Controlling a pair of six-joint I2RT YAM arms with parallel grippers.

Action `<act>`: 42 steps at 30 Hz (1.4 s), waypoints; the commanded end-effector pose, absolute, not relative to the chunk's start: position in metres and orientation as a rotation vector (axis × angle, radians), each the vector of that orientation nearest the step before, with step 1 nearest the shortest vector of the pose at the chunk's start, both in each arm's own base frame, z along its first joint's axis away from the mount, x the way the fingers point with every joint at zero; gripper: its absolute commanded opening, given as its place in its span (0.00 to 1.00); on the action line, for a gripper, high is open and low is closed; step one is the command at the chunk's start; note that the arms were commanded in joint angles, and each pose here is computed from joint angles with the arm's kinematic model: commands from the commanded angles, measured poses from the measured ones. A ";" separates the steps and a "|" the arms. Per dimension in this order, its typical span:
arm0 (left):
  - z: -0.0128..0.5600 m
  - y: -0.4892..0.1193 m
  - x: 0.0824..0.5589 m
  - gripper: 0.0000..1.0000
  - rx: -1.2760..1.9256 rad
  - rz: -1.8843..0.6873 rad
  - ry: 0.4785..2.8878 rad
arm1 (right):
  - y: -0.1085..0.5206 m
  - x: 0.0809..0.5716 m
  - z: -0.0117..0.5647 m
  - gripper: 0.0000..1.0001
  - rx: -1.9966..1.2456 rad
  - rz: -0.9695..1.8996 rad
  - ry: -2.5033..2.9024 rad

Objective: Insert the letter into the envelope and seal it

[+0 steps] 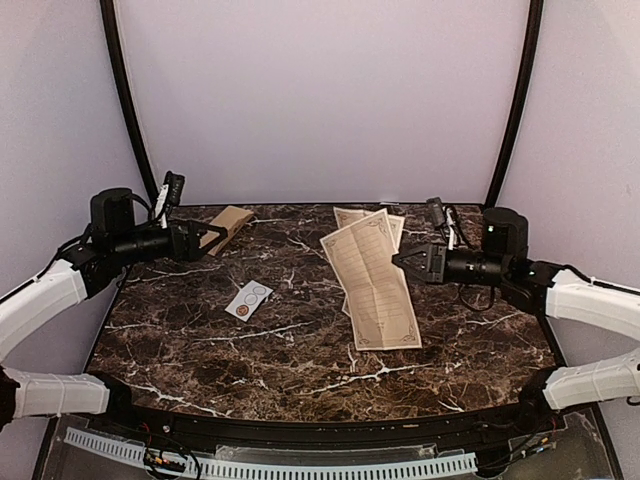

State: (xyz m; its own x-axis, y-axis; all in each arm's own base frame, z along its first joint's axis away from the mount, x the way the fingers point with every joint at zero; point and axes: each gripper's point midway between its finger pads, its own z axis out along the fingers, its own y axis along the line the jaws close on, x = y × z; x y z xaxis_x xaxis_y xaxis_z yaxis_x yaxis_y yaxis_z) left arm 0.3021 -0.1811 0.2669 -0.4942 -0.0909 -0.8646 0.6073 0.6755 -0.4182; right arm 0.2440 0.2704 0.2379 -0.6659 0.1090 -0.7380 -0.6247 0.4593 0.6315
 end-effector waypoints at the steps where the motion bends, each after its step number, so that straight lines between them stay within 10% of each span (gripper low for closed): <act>1: 0.282 -0.217 0.277 0.99 0.496 -1.092 1.797 | 0.306 0.229 0.278 0.00 -0.638 1.355 1.786; 19: 0.187 -0.293 0.260 0.99 0.519 -1.290 1.981 | 0.307 0.259 0.216 0.00 -0.491 1.107 2.051; 26: 0.126 -0.284 0.246 0.98 0.352 -1.290 2.213 | 0.289 0.249 0.145 0.33 -0.424 1.007 2.283; 42: 0.056 -0.301 0.207 0.78 0.193 -1.372 2.467 | 0.310 0.252 0.080 0.47 -0.455 1.051 2.427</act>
State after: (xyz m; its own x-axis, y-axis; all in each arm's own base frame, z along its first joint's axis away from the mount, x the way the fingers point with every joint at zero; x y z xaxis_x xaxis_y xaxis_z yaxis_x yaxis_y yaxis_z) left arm 0.2066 -0.2926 0.0554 -0.9375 -0.0251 -0.3472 0.2772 0.5495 -0.7881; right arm 0.2432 0.2944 0.0753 -0.8600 -0.1059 -0.4991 -0.4271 0.6844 0.5908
